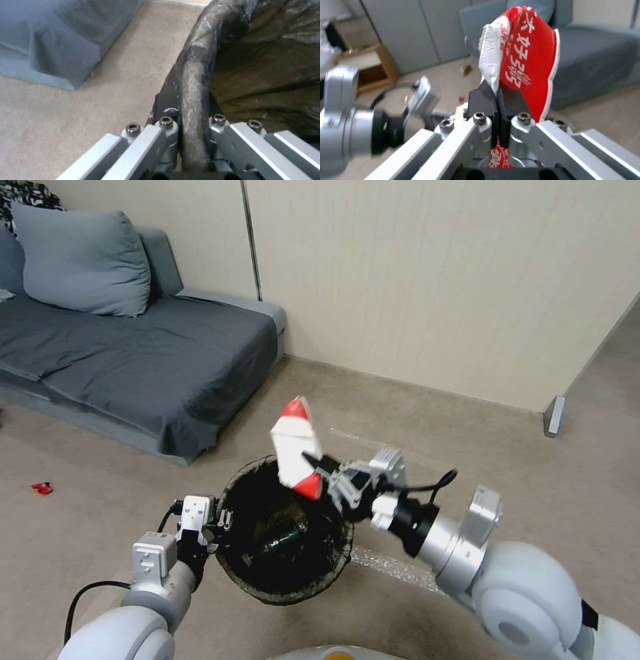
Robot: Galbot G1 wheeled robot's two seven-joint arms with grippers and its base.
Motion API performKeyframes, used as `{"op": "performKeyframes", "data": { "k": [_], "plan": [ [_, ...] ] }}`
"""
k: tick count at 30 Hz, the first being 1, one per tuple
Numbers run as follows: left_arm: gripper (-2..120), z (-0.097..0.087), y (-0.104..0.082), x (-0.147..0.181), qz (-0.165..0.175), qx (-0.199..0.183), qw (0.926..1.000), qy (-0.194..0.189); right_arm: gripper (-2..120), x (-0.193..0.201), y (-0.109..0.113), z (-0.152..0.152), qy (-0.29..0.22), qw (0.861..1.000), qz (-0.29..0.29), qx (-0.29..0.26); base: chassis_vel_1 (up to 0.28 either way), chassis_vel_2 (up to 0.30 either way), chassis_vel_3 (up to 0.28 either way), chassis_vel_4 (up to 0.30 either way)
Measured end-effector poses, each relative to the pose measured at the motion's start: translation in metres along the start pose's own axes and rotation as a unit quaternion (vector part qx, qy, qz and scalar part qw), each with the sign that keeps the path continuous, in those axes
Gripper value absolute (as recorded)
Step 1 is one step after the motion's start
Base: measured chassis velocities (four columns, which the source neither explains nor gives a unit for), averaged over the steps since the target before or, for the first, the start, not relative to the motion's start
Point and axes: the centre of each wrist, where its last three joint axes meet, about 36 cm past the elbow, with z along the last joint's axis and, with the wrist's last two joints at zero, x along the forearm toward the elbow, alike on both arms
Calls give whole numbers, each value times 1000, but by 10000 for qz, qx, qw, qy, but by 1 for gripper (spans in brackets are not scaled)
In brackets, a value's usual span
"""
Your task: Pick up the trash bin, then pick up the garbage from the floor and place it into the trash bin.
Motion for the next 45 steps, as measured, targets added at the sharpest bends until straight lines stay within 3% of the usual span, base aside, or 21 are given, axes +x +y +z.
{"op": "performKeyframes", "data": {
  "k": [3,13,23,32,33,41,44,45],
  "plan": [
    [2,1,-1,-2,-2,30,10000,-1,0,-2,5,14,341,9993,-115,-38,0,0,0,0],
    [2,1,-2,-5,8,53,10000,-11,0,-7,5,32,796,9968,-20,-67,0,0,0,0],
    [2,0,-2,-6,23,65,10000,-48,37,-13,2,47,1043,9938,357,-155,0,0,0,0],
    [2,0,-1,-7,25,69,10000,-56,64,-9,1,35,895,9946,458,-246,0,0,0,0],
    [2,0,-1,-7,26,70,10000,-58,72,-7,0,31,853,9950,478,-226,0,0,0,0],
    [2,-1,-1,-7,20,85,9999,-58,96,6,5,-1,412,9973,603,-25,0,0,0,0],
    [2,-2,0,-4,18,89,9999,-74,100,17,5,-20,-171,9900,1396,59,0,0,0,0],
    [2,-2,0,-4,18,89,9999,-74,100,17,5,-20,-171,9900,1396,59,0,0,0,0]
  ]
}}
